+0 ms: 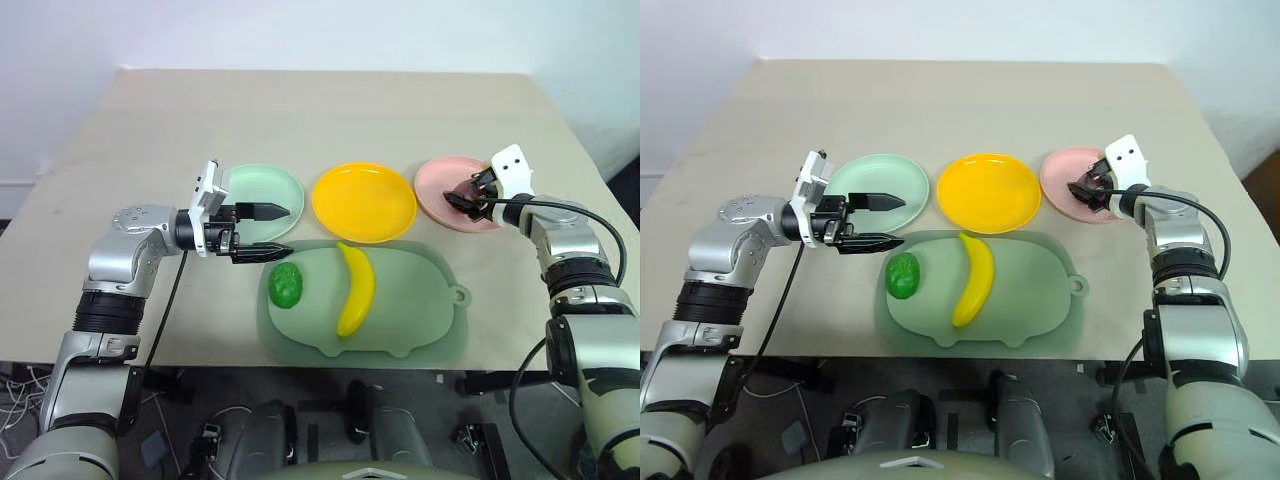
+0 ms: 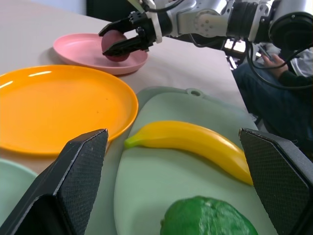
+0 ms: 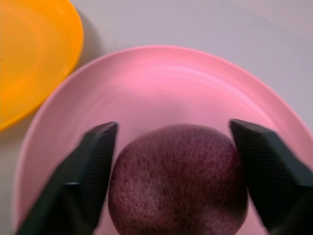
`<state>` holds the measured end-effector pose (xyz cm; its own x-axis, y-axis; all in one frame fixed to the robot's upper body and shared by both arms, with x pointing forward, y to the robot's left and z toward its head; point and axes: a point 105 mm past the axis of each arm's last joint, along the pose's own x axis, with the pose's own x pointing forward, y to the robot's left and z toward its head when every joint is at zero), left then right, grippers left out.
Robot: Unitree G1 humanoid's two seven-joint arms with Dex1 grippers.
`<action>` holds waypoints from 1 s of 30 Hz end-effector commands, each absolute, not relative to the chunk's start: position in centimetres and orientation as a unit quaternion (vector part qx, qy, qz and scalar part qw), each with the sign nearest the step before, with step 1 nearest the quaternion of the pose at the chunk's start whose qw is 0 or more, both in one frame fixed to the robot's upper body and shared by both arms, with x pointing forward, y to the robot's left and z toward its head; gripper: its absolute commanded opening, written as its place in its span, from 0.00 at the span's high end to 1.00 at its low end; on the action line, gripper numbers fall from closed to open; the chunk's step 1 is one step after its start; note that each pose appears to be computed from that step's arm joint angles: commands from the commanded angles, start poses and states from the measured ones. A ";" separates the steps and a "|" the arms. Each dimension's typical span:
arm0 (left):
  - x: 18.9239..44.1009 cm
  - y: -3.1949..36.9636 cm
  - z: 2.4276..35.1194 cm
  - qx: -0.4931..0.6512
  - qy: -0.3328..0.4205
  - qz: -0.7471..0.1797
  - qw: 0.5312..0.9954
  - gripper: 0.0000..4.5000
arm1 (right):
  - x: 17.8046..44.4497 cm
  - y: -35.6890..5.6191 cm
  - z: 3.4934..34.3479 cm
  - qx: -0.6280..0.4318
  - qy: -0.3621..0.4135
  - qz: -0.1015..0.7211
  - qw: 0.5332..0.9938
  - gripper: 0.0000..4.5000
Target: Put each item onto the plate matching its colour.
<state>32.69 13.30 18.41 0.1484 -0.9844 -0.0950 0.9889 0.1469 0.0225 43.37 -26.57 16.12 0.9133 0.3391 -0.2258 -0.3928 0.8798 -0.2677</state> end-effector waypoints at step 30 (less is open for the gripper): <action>32.6 13.3 19.1 0.042 0.014 -0.655 0.754 0.00 | 36.9 -16.9 21.5 0.134 -0.069 0.191 0.970 0.01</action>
